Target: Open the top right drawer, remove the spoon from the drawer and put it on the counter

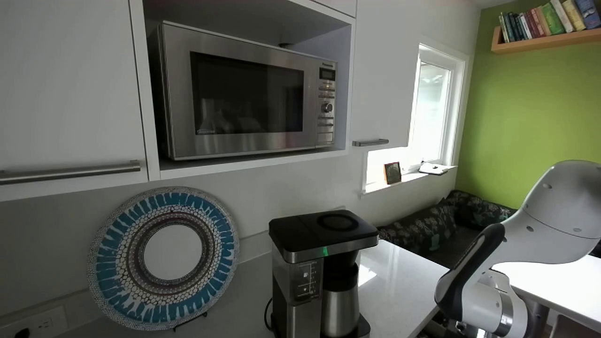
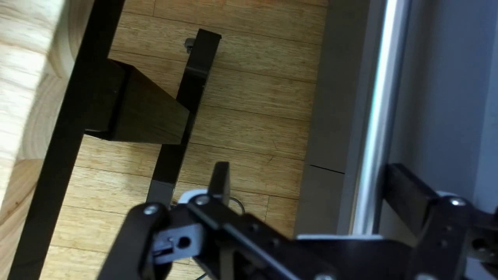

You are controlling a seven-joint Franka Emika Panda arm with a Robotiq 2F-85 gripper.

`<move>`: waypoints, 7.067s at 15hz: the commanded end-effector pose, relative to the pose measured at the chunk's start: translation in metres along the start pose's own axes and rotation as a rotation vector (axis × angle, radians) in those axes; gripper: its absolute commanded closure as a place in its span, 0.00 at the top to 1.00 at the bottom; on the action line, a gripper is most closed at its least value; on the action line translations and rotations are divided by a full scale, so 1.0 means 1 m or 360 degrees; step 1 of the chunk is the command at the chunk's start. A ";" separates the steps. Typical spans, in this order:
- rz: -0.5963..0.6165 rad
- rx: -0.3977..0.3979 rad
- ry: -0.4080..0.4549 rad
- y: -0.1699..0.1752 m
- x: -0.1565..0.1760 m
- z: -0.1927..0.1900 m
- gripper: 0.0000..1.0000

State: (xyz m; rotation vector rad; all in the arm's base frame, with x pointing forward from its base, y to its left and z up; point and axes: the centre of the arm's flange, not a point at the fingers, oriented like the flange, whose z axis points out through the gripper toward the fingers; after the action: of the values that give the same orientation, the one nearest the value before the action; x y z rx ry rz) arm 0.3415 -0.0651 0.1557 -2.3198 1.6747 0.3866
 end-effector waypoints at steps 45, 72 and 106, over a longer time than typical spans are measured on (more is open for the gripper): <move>-0.0433 0.0135 0.0143 0.005 0.027 -0.093 1.00; -0.0334 -0.0251 -0.0006 -0.054 0.036 -0.041 1.00; -0.0653 -0.0324 0.0473 -0.028 -0.006 -0.109 1.00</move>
State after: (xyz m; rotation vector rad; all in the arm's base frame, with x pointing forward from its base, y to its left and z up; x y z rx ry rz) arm 0.3737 -0.0894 0.2613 -2.9083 1.2611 0.1357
